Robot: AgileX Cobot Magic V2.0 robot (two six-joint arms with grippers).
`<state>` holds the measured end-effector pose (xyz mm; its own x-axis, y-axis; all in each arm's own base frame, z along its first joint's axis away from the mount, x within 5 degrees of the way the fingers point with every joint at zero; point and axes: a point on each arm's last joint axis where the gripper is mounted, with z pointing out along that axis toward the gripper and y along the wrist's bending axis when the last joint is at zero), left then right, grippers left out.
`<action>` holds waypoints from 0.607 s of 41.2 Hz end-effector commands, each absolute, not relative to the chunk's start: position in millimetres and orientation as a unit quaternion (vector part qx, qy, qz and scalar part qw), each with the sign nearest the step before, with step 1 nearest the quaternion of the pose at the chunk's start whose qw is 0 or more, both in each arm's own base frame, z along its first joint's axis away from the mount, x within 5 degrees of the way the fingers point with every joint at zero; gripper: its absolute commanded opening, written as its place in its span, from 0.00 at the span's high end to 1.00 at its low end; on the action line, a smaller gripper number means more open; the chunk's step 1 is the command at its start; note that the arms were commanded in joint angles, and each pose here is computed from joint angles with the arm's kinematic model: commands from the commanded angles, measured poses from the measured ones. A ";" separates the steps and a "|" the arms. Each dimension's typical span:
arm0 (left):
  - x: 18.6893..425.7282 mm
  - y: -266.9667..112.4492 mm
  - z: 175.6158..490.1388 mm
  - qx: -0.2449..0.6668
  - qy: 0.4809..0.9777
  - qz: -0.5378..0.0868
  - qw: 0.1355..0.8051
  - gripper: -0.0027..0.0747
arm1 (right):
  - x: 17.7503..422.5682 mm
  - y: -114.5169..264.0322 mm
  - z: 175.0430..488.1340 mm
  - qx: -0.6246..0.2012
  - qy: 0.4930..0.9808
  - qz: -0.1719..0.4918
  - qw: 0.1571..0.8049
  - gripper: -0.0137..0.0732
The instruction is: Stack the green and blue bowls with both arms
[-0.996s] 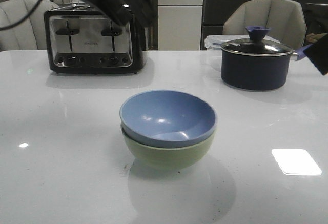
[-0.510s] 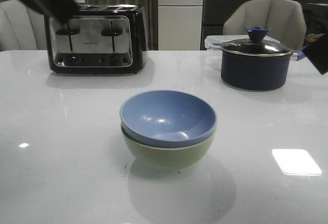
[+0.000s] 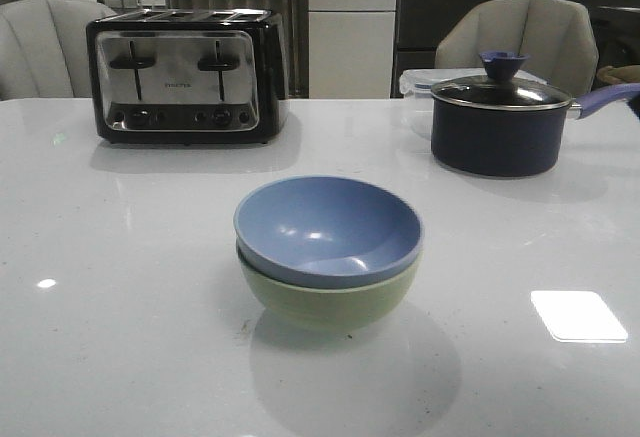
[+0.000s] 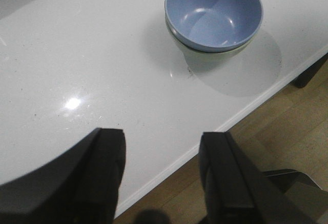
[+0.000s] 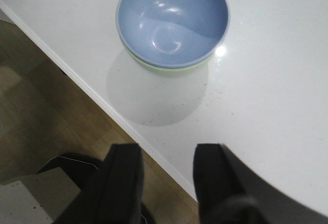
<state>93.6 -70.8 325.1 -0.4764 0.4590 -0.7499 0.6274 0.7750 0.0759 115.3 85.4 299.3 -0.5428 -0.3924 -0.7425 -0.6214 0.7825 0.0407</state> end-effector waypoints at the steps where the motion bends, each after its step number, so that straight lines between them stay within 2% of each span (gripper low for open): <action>1: 89.8 -68.5 338.1 0.310 0.830 -0.123 0.447 0.46 | 115.1 80.8 305.4 -0.281 0.846 0.147 0.429 0.41; 6: 88.4 -67.4 337.8 0.310 0.829 -0.124 0.449 0.47 | 113.6 79.8 298.2 -0.281 0.849 0.145 0.422 0.41; 9: 88.7 -67.7 337.5 0.310 0.829 -0.123 0.448 0.51 | 113.3 79.7 297.2 -0.281 0.851 0.145 0.419 0.43; 13: 88.7 -67.7 337.5 0.310 0.829 -0.123 0.448 0.62 | 113.1 79.9 297.2 -0.280 0.851 0.147 0.419 0.53; 21: 88.7 -67.7 337.5 0.310 0.829 -0.123 0.448 0.83 | 113.1 79.9 297.2 -0.281 0.851 0.147 0.419 0.78; 25: 88.7 -67.7 337.5 0.310 0.829 -0.123 0.448 0.85 | 113.1 79.9 297.2 -0.281 0.851 0.147 0.419 0.78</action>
<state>86.9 -65.1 324.0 -0.4621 0.4497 -0.7643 0.6262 0.7758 0.0779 108.9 78.8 283.4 -0.5512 -0.4004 -0.7320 -0.6090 0.7928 0.0250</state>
